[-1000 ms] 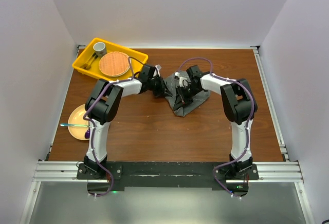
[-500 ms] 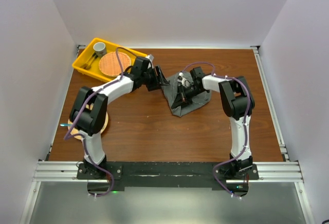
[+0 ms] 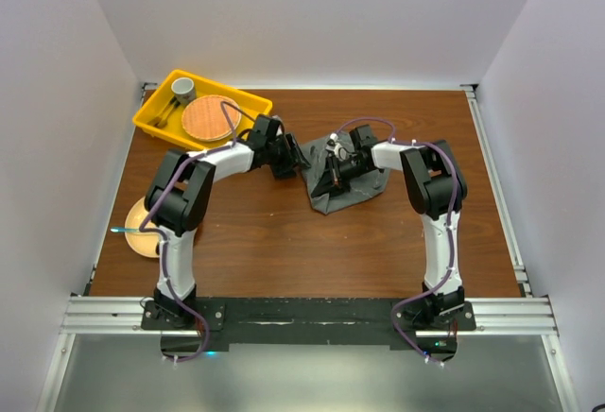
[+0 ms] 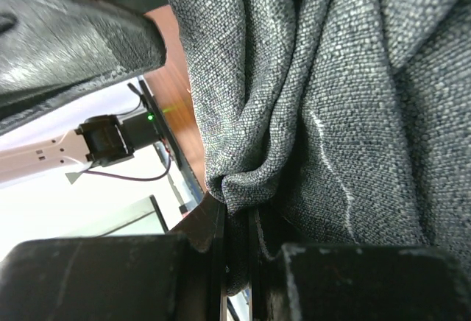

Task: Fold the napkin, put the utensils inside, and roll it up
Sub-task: Roll the napkin with the utensil

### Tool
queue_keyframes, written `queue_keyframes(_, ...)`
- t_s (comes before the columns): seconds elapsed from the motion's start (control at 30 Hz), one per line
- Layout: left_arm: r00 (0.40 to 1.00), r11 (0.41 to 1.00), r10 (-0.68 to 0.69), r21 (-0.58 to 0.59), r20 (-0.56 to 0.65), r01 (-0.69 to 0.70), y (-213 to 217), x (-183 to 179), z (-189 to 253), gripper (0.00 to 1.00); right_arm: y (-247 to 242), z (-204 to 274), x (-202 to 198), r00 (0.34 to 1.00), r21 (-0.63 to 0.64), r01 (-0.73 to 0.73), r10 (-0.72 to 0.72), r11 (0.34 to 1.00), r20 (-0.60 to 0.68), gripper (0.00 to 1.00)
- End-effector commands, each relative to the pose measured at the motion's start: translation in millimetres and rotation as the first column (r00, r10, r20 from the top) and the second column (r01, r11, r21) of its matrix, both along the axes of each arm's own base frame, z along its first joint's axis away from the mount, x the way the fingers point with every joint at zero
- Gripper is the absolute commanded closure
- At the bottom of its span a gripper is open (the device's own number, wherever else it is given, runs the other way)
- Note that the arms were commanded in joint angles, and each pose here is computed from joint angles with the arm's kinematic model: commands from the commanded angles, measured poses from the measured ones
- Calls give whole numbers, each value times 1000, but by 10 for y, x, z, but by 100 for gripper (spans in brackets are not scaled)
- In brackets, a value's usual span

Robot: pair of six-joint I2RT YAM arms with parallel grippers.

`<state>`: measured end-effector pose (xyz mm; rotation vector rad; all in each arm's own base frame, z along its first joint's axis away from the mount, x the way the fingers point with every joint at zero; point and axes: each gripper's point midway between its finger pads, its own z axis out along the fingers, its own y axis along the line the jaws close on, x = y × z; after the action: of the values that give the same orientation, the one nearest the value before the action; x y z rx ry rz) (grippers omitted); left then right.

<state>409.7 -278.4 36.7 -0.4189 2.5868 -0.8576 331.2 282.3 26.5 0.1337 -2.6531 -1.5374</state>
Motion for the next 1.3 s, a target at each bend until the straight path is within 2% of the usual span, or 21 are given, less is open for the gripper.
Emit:
queue_keyframes(0.0, 1000, 1000, 13, -10, 8, -12, -108, 170, -173, 39, -24, -87, -23, 996, -15, 31, -32, 999, -81, 100)
queue_keyframes(0.13, 1000, 1000, 9, 4, -11, -9, -227, 235, -236, 40, -10, -67, -13, 997, 0, 23, -23, 1000, -79, 100)
queue_keyframes(0.2, 998, 999, 12, 41, -56, -9, -241, 155, -353, 42, -11, -60, -1, 997, 2, 24, -24, 1000, -78, 100)
queue_keyframes(0.27, 996, 996, 42, 86, -76, -35, -212, 109, -444, 48, -5, -47, 13, 997, 6, 21, -20, 1000, -73, 100)
queue_keyframes(0.3, 995, 991, 69, 119, -76, -59, -157, 120, -491, 55, -4, -48, 13, 997, 8, 20, -19, 1000, -73, 100)
queue_keyframes(0.37, 990, 987, 94, 136, -100, -80, -114, 80, -573, 61, -7, -44, 27, 998, 3, 18, -18, 1000, -60, 100)
queue_keyframes(0.47, 986, 985, 106, 147, -132, -86, -100, 42, -654, 79, -34, -40, 36, 999, -15, 8, -8, 1000, -37, 100)
queue_keyframes(0.5, 985, 984, 112, 153, -131, -91, -91, 52, -654, 91, -64, -76, 12, 1000, -42, -4, 3, 999, -28, 100)
queue_keyframes(0.6, 982, 986, 95, 149, -160, -71, -127, 34, -679, 100, -123, -106, 24, 999, -95, -32, 32, 995, -3, 97)
queue_keyframes(0.73, 977, 986, 57, 167, -206, -22, -155, 23, -706, 100, -197, -57, 125, 995, -167, -57, 69, 984, 68, 87)
queue_keyframes(0.83, 968, 988, 41, 154, -249, -2, -169, -75, -730, 100, -261, 43, 210, 987, -223, -64, 94, 973, 129, 76)
queue_keyframes(0.87, 966, 988, 37, 155, -257, 3, -168, -92, -733, 100, -270, 127, 225, 984, -233, -63, 100, 970, 150, 66)
queue_keyframes(0.97, 958, 987, 32, 159, -286, 14, -148, -170, -732, 100, -349, 262, 339, 961, -304, -57, 135, 951, 242, 53)
queue_keyframes(1.0, 952, 988, 35, 152, -305, 12, -148, -219, -741, 100, -344, 402, 384, 938, -312, -58, 158, 948, 308, 46)
queue_keyframes(1.1, 936, 991, 43, 136, -349, 5, -157, -312, -740, 100, -410, 592, 474, 876, -394, -22, 208, 919, 435, 35)
queue_keyframes(1.23, 920, 992, 50, 129, -389, 1, -157, -396, -689, 100, -502, 760, 570, 787, -490, 81, 246, 868, 566, 30)
queue_keyframes(1.27, 917, 992, 47, 126, -395, 3, -159, -412, -680, 100, -565, 764, 662, 740, -534, 121, 282, 837, 611, 29)
